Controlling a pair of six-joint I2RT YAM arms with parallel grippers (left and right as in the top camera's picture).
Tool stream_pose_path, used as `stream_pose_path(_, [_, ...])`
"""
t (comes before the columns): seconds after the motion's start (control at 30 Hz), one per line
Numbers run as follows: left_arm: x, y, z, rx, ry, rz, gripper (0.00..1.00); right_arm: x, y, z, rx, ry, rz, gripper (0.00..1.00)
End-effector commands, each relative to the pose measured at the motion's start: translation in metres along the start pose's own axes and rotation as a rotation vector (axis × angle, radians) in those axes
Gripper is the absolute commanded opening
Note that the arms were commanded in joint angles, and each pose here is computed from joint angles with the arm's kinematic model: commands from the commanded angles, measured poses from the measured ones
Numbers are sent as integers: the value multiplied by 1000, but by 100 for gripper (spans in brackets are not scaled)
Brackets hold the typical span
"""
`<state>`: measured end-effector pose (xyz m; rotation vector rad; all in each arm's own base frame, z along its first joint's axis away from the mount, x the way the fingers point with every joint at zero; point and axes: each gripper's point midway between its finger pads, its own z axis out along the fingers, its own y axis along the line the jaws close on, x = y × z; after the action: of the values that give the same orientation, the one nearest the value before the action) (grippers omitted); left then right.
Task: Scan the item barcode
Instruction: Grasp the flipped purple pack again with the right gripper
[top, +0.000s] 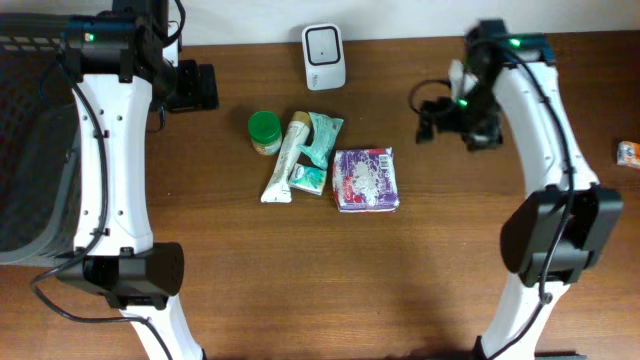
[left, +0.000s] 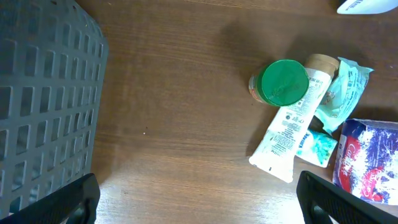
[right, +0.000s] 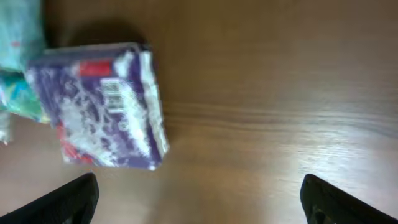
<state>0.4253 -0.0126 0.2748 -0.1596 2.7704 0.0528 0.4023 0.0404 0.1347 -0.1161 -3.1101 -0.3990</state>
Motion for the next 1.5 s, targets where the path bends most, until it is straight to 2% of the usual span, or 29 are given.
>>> stream_pose_path(0.0, [1,0,3,-5,8,-7,99,33,30,21,-389,121,-68,99])
stream_pose_path(0.07, [1,0,3,-5,8,-7,99,54,31,44,-457,189,-48,97])
stream_pose_path(0.1, [1,0,3,-5,8,-7,99,61,31,52,-462,213,-41,85])
stream_pose_path(0.13, [1,0,3,-5,8,-7,99,67,33,57,-467,235,-36,70])
stream_pose_path(0.17, [1,0,3,-5,8,-7,99,74,35,62,-467,260,-33,48])
stream_pose_path(0.23, [1,0,3,-5,8,-7,99,87,39,73,-455,302,-44,21])
stream_pose_path(0.37, [1,0,3,-5,8,-7,99,100,52,95,-435,337,-49,4])
stream_pose_path(0.5, [1,0,3,-5,8,-7,99,93,36,126,-294,306,105,4])
stream_pose_path(0.67, [1,0,3,-5,8,-7,99,41,29,128,-293,117,174,7])
stream_pose_path(0.73, [1,0,3,-5,8,-7,99,-2,27,105,-330,-17,195,11])
stream_pose_path(0.77, [1,0,3,-5,8,-7,99,-14,30,95,-344,-57,179,13])
stream_pose_path(0.83, [1,0,3,-5,8,-7,99,-44,45,67,-398,-157,125,27])
stream_pose_path(0.9, [1,0,3,-5,8,-7,99,-61,65,41,-497,-211,73,36])
stream_pose_path(0.93, [1,0,3,-5,8,-7,99,-65,76,25,-555,-224,49,44])
stream_pose_path(0.97, [1,0,3,-5,9,-7,99,-60,79,22,-565,-197,64,49])
stream_pose_path(1.0, [1,0,3,-5,8,-7,99,-48,74,27,-538,-144,100,49])
stream_pose_path(1.03, [1,0,3,-5,9,-7,99,-35,64,36,-474,-87,145,49])
stream_pose_path(1.1, [1,0,3,-5,8,-7,99,-1,36,51,-299,39,230,56])
stream_pose_path(1.17, [1,0,3,-5,8,-7,99,23,19,57,-194,122,270,57])
stream_pose_path(1.33, [1,0,3,-5,8,-7,99,51,18,84,-150,211,272,55])
stream_pose_path(1.47, [1,0,3,-5,9,-7,99,48,29,104,-165,183,293,55])
